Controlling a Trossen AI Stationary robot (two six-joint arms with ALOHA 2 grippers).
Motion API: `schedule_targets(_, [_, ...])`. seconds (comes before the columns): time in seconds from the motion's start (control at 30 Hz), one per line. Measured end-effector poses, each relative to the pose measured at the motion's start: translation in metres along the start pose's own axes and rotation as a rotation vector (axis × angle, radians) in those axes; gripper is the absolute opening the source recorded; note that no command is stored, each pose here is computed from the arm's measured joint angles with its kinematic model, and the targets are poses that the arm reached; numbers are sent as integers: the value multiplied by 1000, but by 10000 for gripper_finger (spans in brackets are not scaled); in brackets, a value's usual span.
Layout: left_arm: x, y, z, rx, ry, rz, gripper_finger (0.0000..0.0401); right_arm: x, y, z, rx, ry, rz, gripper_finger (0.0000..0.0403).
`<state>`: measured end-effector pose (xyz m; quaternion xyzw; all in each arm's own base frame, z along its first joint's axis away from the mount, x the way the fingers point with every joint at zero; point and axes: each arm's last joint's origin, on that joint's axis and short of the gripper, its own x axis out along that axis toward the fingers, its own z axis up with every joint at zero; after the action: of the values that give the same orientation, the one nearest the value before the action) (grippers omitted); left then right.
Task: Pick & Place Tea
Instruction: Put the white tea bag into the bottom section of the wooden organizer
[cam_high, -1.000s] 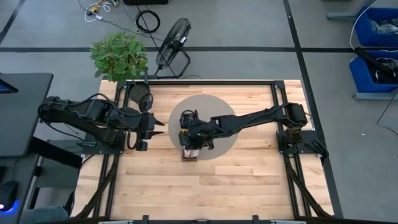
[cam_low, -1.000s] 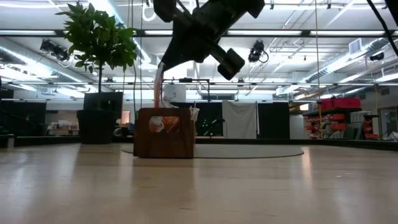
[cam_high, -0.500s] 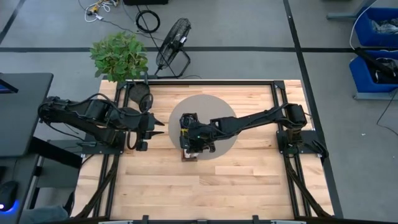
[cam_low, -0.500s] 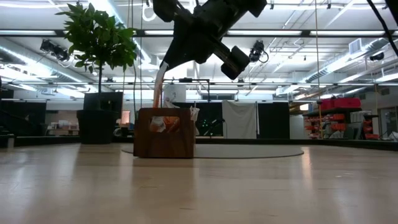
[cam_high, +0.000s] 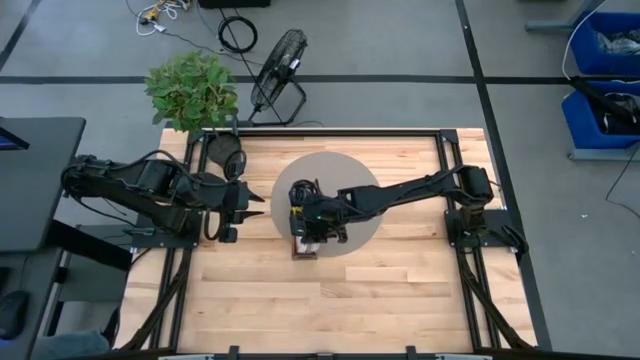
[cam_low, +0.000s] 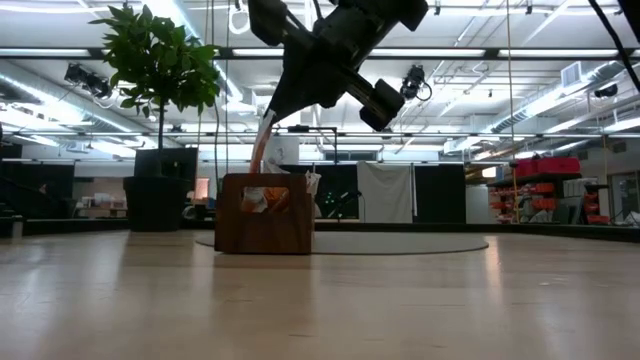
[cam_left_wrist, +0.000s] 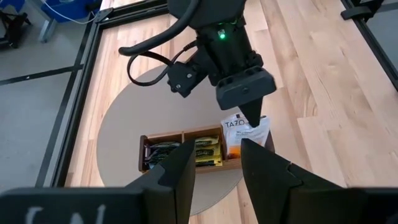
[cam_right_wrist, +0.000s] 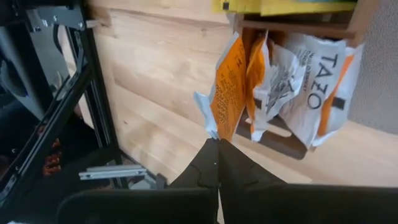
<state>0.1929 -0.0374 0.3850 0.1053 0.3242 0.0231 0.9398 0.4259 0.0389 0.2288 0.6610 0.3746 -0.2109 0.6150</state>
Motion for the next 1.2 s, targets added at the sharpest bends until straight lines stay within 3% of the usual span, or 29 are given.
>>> schedule_targets(0.33, [0, 0, 0, -1, 0, 0, 133, 19, -6, 4, 28, 46, -15, 0])
schedule_targets(0.77, [0, 0, 0, -3, 5, 0, 132, 22, -5, -9, 78, 63, -10, 0])
schedule_targets(1.2, [0, 0, 0, -3, 5, 0, 132, 21, -7, -6, 140, 44, -33, 0])
